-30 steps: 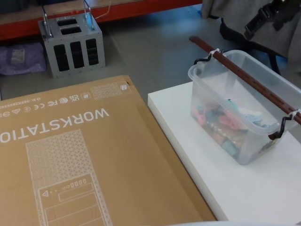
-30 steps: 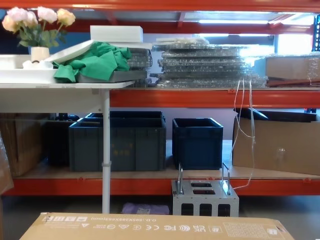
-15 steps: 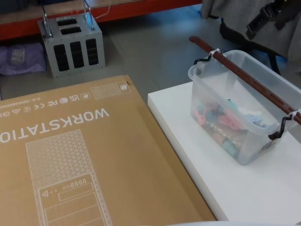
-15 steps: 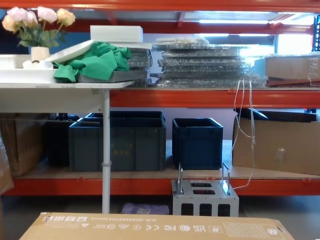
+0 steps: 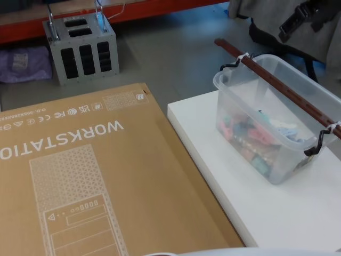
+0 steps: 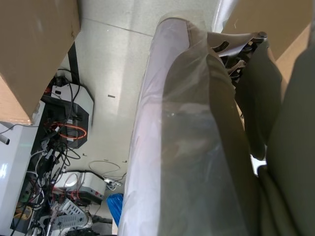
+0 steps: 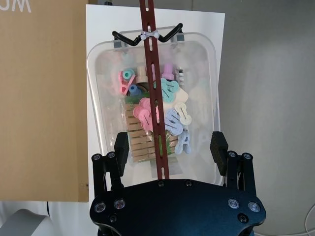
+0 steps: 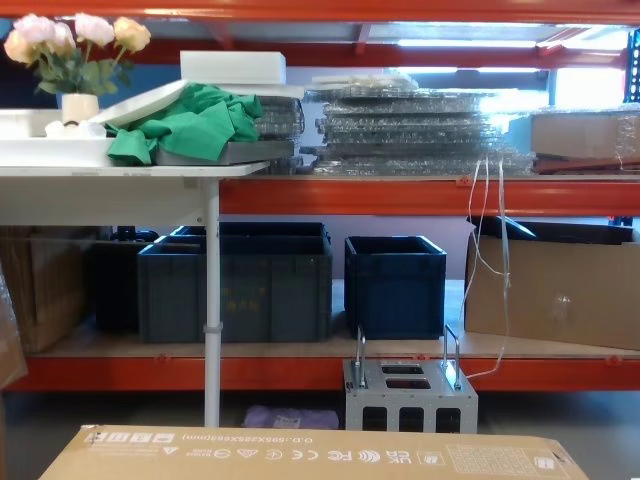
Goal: Use one hand to grasp the basket and place it at the designated location.
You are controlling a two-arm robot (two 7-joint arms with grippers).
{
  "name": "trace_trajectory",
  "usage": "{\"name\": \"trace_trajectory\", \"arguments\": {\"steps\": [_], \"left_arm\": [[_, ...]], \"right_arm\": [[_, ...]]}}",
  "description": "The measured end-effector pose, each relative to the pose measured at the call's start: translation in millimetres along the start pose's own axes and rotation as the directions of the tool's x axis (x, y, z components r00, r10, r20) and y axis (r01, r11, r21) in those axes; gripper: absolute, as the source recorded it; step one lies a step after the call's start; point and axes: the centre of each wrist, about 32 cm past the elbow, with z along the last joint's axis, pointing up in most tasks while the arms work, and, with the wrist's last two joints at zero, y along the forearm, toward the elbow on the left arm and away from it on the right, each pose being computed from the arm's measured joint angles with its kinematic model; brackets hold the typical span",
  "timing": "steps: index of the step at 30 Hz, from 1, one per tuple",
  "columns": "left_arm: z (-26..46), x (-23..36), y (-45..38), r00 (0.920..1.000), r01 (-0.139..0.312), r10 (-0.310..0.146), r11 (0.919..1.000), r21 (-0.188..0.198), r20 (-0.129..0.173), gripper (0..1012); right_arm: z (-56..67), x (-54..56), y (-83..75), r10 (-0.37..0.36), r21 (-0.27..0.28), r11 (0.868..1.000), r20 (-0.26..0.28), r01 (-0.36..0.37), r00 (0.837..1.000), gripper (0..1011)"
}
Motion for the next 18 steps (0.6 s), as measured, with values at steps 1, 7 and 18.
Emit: {"name": "trace_trajectory", "arguments": {"steps": [1,7,18], "left_arm": [[0.0,0.0,0.0,1.0000,0.000,0.000,1.0000,0.000,0.000,0],[0.0,0.0,0.0,1.0000,0.000,0.000,1.0000,0.000,0.000,0],[0.0,0.0,0.0,1.0000,0.000,0.000,1.0000,0.000,0.000,0]], "right_arm": [[0.0,0.0,0.0,0.000,0.000,1.000,0.000,0.000,1.000,1000],[0.0,0.0,0.1,0.000,0.000,1.000,0.000,0.000,1.000,1000],[0.0,0.0,0.0,0.000,0.000,1.000,0.000,0.000,1.000,1000]]}}
